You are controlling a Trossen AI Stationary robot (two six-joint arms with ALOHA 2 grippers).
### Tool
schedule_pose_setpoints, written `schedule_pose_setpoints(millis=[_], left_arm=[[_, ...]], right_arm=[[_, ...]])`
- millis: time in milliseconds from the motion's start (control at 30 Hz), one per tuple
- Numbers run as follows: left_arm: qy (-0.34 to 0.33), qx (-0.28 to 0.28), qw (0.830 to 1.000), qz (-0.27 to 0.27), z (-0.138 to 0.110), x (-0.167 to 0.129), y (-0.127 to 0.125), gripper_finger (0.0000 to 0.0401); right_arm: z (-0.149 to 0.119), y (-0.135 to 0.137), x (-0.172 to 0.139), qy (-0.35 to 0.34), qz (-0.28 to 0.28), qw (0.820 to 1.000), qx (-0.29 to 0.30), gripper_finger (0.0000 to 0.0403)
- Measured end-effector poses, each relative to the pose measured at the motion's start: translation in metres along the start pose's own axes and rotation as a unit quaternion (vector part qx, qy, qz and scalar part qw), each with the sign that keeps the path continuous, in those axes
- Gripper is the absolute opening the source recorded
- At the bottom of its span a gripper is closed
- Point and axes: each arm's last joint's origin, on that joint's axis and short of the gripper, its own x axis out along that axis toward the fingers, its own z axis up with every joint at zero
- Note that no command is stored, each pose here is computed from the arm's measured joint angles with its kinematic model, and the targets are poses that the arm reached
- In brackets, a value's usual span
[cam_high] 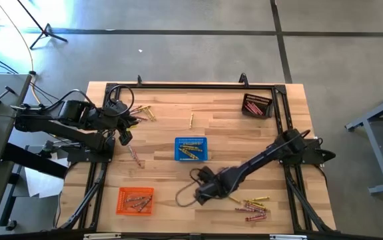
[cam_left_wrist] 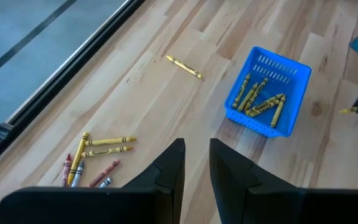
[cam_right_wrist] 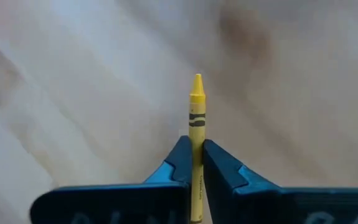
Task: Sort crayons
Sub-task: Put the yellow crayon into the blue basket
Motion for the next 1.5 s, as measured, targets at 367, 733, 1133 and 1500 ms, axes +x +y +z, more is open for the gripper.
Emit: schedule_pose_setpoints(millis=[367,733,1133,1500], left_arm=[[0.000,-0.009,1.000,-0.001,0.000,0.000,0.000,0.0060],[0.002,0.001,1.000,-0.001,0.000,0.000,0.000,0.0060],[0.001,0.031,1.000,0.002,0.000,0.000,0.000,0.0060],[0.003,0.032,0.999,0.003,-0.001,0.000,0.000,0.0060]], right_arm=[[0.091,0.019,-0.045,-0.167,0.008,0.983,-0.073,0.0006],[0.147,-0.028,-0.030,-0.128,-0.057,0.982,-0.124,0.0006],[0.151,-0.052,-0.020,-0.068,-0.091,0.985,-0.129,0.0035],[0.152,-0.051,-0.026,-0.050,-0.087,0.986,-0.131,0.0122]])
